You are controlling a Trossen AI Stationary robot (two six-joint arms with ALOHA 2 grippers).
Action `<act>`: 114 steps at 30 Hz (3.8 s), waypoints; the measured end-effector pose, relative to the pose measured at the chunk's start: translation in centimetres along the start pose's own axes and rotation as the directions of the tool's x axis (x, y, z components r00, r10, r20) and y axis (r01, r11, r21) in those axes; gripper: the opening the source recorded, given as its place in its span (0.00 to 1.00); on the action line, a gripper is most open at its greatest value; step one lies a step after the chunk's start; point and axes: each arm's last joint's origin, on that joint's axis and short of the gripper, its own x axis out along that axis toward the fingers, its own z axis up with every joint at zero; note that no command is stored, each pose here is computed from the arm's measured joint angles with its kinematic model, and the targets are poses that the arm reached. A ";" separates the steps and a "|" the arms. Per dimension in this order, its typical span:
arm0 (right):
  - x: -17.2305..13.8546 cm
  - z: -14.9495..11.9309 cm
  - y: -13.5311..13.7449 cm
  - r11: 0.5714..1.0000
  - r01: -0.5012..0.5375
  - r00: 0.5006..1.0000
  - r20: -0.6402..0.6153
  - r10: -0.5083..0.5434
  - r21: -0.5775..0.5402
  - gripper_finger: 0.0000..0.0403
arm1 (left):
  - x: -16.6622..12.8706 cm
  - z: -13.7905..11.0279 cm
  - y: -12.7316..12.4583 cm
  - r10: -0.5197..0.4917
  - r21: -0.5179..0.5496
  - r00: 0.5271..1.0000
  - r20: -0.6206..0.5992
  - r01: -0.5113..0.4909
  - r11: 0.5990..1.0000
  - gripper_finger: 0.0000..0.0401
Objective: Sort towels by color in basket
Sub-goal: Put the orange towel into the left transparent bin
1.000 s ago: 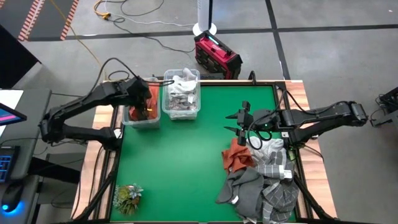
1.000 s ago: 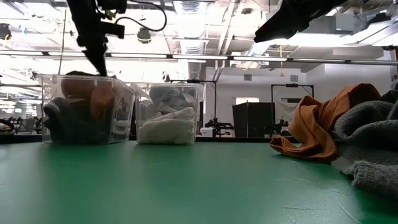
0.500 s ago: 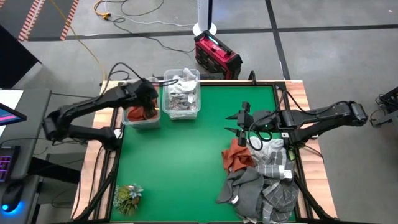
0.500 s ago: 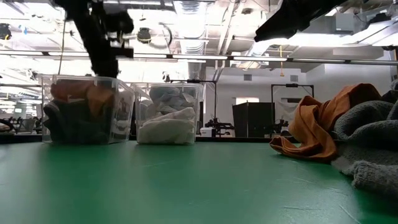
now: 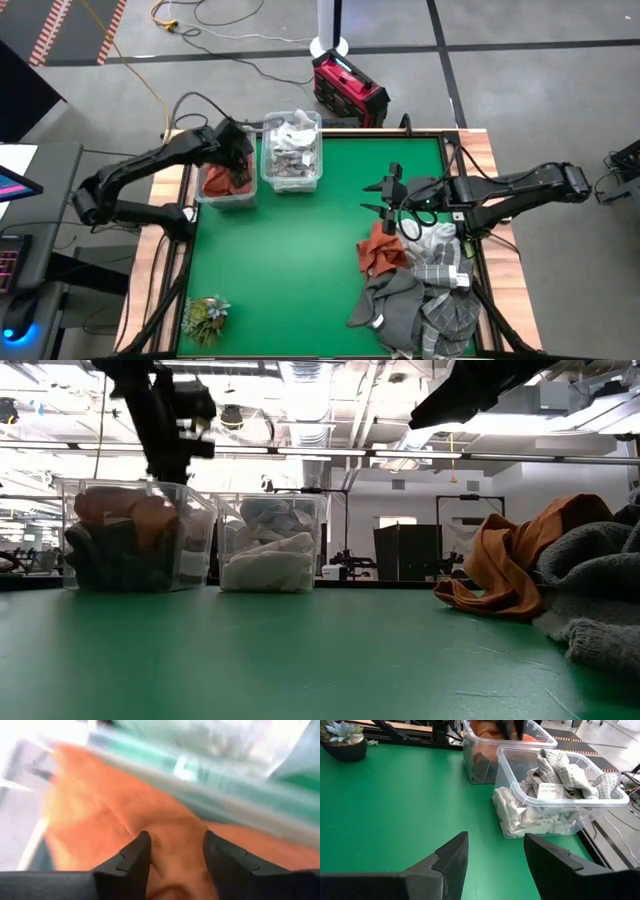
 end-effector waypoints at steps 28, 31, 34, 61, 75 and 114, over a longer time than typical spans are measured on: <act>1.2 -1.0 6.5 0.968 -0.175 0.896 -0.380 0.232 0.177 0.53 | -6.0 -0.2 -12.4 -0.421 0.465 0.806 0.415 0.209 0.860 0.41; 2.2 -2.1 7.8 0.976 -0.148 0.810 -0.546 0.214 0.162 0.53 | -6.4 -0.4 -13.0 -0.422 0.487 0.805 0.417 0.194 0.852 0.41; 3.1 -2.5 8.9 0.984 -0.123 0.751 -0.637 0.176 0.127 0.53 | -6.5 -0.5 -13.3 -0.422 0.496 0.804 0.418 0.187 0.848 0.41; 5.2 -1.0 5.3 0.975 0.188 0.829 -0.513 -0.221 -0.116 0.05 | -7.2 -0.1 -13.9 -0.440 0.481 0.758 0.482 0.191 0.856 0.41; -0.3 8.0 2.9 0.984 0.175 0.968 0.191 -0.164 -0.041 0.06 | -8.8 3.1 -14.4 -0.383 0.356 0.533 0.755 0.158 0.921 0.41; 6.1 8.4 4.4 0.988 -0.043 0.927 0.362 0.096 -0.151 0.21 | -5.2 8.8 -18.8 -0.420 0.429 0.432 0.798 0.083 0.900 0.16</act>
